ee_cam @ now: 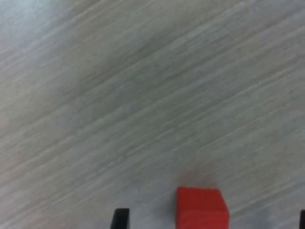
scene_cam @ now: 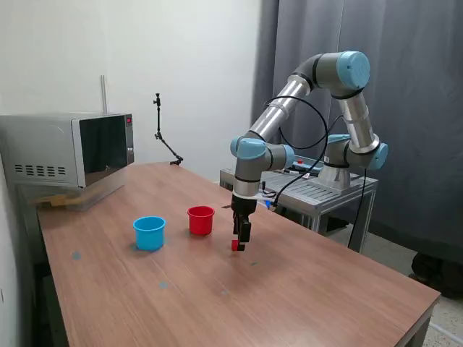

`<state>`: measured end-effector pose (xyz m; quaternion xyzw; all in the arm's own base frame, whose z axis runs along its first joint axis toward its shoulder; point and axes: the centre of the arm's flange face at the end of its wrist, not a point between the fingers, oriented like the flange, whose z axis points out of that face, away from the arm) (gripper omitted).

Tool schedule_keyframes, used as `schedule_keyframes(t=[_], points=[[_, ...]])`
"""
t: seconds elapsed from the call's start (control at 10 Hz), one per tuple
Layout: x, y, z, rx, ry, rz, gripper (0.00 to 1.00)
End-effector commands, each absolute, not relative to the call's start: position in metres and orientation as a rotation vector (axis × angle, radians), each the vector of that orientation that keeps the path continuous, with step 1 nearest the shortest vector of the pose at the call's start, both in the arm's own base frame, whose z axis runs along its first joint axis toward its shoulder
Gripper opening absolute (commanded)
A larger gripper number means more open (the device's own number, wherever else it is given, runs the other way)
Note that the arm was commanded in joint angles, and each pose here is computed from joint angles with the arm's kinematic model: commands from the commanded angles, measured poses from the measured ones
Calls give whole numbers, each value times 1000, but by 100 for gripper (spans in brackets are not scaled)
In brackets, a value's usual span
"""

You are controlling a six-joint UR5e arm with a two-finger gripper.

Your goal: Place red objects in the red bin, and blue objects in the blue bin.

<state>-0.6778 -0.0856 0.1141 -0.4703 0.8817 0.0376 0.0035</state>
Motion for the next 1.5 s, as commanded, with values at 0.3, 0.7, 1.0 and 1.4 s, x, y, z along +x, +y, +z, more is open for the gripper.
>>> schedule_keyframes(t=[0.3, 0.7, 1.0, 1.4], points=[[-678, -87, 116, -1475, 2769, 111, 100], [-675, -87, 114, -1472, 2762, 100, 100], [-674, -88, 114, -1474, 2760, 99, 100], [-673, -89, 116, -1475, 2757, 97, 100]])
